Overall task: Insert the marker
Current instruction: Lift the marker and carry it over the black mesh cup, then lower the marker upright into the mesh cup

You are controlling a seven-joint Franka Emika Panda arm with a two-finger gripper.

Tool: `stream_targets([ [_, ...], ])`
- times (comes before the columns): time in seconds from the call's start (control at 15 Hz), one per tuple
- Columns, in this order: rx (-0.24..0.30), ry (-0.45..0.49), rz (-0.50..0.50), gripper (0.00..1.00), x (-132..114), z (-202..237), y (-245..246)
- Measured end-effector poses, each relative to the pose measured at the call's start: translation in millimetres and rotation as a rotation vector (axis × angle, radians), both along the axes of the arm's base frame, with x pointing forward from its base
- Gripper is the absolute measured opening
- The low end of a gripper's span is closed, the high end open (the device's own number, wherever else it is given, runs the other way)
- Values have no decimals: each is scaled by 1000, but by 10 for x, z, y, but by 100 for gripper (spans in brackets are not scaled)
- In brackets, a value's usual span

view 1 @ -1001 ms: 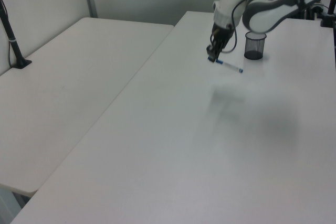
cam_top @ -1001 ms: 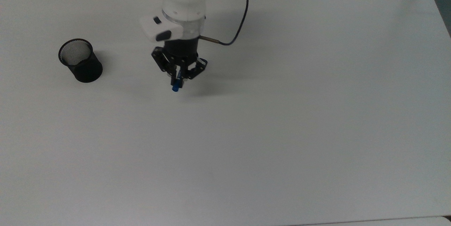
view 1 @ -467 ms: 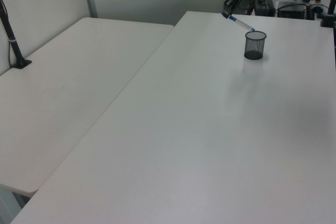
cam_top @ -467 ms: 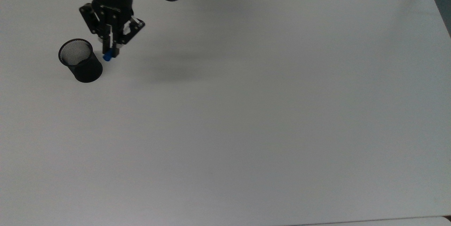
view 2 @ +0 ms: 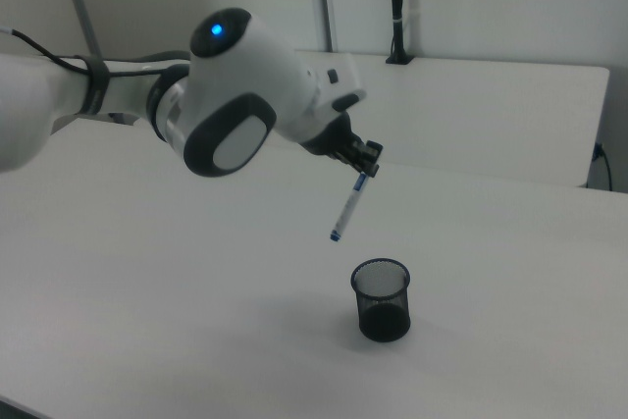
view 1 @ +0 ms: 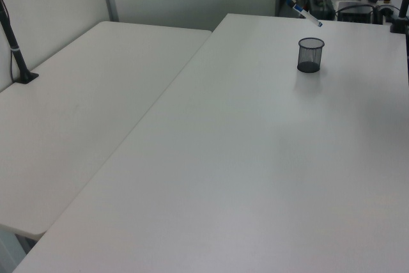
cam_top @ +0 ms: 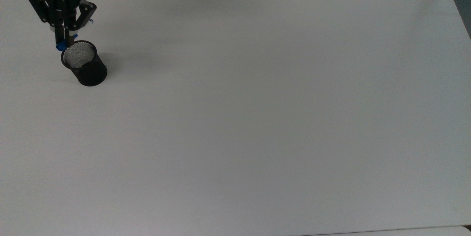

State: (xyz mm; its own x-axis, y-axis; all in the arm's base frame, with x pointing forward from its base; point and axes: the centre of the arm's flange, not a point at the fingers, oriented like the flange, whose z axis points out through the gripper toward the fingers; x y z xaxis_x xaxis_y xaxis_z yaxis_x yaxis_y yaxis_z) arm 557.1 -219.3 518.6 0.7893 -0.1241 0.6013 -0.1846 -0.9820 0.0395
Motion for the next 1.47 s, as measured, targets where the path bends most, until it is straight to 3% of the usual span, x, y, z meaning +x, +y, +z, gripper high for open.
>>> stream_targets([
  [0.47, 60, -130, 166, 18, -220, -328, -398],
  [0.73, 12, -140, 164, 18, -199, -642, -537],
  [1.07, -33, -127, 177, 18, -289, -686, -730],
  [1.47, -3, -135, 174, 18, -252, -821, -699],
])
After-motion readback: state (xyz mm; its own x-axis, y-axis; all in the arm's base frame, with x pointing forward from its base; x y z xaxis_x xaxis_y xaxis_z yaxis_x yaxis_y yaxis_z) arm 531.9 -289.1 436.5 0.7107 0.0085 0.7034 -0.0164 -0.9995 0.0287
